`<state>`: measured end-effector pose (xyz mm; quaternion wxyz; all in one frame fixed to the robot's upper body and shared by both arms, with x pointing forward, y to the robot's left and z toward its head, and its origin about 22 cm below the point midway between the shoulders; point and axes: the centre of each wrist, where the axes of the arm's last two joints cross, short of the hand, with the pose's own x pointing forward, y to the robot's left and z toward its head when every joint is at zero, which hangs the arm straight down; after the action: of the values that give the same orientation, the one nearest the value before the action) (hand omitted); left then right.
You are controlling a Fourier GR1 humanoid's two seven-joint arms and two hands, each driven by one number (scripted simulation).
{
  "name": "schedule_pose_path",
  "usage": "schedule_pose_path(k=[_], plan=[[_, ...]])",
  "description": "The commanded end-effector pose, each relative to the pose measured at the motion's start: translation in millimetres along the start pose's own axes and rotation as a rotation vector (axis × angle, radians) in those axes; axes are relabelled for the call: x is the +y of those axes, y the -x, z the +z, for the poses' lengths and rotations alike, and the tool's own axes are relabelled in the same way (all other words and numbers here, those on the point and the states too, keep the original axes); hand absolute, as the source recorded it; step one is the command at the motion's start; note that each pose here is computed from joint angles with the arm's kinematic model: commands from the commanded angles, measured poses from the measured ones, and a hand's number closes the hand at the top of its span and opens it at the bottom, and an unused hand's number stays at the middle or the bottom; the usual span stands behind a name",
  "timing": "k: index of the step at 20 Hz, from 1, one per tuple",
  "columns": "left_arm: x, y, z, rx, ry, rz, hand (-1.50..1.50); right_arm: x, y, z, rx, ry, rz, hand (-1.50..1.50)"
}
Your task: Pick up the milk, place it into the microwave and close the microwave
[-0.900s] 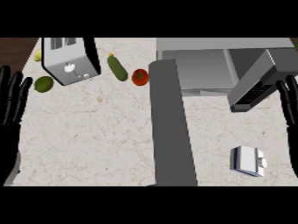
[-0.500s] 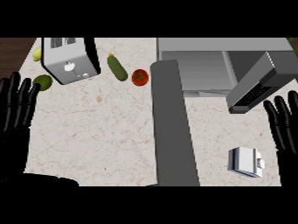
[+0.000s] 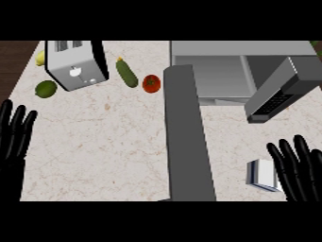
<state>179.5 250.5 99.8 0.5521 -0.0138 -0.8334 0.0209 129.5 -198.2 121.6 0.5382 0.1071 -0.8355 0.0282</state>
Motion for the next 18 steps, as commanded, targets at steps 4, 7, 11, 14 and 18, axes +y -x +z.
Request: schedule_pose_path(k=[4,7,11,14,18], plan=[[1,-3,27,0.017,0.004,0.007,-1.50,9,-1,-6,-0.026,0.113,0.081,-1.50],[7,-3,26,0.001,-0.009,0.001,-1.50,-3,18,10,0.032,0.135,0.115,-1.50],[-1,-5,37,0.010,-0.002,0.007,-1.50,-19,35,27,0.050,0.201,0.152,-1.50],[17,-2,45,0.013,-0.009,0.008,-1.50,-27,52,23,0.060,0.224,0.150,-1.50],[19,-7,44,0.006,-0.015,0.011,-1.50,-47,60,22,0.091,0.252,0.128,-1.50]])
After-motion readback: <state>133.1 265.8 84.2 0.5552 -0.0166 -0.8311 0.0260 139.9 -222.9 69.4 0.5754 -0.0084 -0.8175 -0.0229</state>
